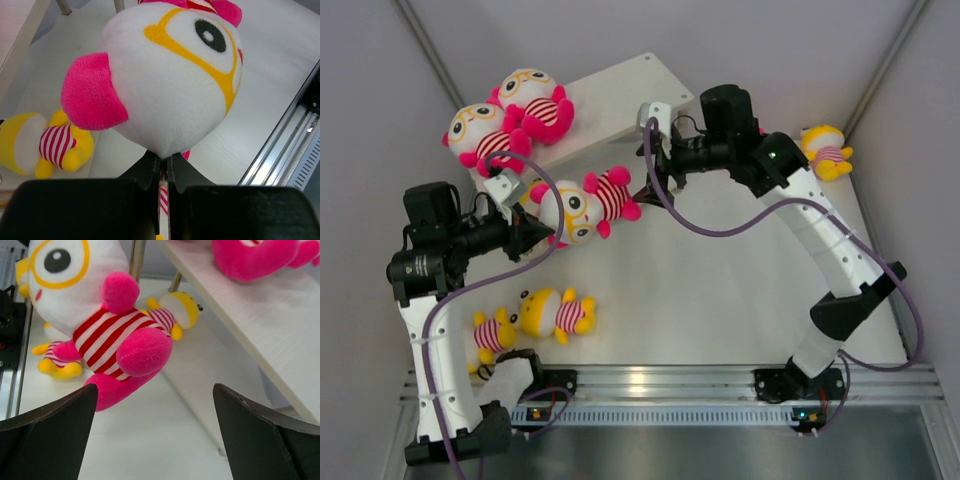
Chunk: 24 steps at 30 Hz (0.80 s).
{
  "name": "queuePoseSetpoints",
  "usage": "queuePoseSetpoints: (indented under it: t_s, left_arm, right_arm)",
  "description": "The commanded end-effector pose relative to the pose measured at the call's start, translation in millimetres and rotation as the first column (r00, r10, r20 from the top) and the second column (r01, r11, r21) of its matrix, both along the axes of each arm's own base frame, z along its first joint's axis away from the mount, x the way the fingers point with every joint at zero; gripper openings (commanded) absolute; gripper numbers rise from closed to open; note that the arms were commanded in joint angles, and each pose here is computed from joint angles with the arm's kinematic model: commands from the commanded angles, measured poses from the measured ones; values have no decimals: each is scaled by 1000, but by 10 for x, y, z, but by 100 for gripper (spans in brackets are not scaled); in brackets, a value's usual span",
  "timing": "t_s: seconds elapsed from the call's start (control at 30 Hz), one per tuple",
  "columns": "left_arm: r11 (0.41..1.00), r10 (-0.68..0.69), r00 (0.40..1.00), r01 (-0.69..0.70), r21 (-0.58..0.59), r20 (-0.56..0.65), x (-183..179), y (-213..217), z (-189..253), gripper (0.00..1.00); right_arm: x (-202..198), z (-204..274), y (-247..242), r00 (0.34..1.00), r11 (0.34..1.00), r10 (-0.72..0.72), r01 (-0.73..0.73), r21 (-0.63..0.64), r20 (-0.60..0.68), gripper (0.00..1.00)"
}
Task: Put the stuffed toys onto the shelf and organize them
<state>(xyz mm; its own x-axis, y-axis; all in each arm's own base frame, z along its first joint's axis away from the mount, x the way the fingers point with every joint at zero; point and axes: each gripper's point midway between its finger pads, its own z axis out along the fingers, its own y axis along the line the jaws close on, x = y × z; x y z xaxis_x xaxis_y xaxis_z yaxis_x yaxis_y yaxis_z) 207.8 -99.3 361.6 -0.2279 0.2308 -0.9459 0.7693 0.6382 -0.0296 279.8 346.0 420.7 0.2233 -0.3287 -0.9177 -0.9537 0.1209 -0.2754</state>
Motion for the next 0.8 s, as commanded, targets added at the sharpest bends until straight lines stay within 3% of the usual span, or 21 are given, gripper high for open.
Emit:
queuePoseSetpoints:
  t_s: [0.0, 0.3, 0.47, 0.67, 0.73, 0.77]
  left_arm:
    - [999, -45, 997, 46, -26, 59, -10, -70, 131, 0]
    - [999, -41, 997, 43, -26, 58, -18, -69, 127, 0]
    - [998, -49, 997, 51, -29, 63, -28, -80, 143, 0]
    - [997, -58, 996, 60, -39, 63, -42, -95, 163, 0]
    - [998, -56, 996, 59, -37, 67, -45, -95, 175, 0]
    - [998, -54, 996, 57, -34, 70, -47, -94, 179, 0]
  right_arm:
    - [-162, -14, 81, 990, 990, 142, -141, -10, 19, 97]
    - [-325, -169, 303, 958, 958, 288, -288, 5, -16, 96]
    - [-299, -139, 351, 957, 957, 289, -289, 7, 0, 96]
    - [-355, -243, 552, 945, 946, 323, -323, 8, -45, 75]
    - [-381, -257, 624, 942, 944, 330, -330, 13, -52, 66]
    - [-417, -259, 652, 940, 941, 337, -337, 13, -53, 56]
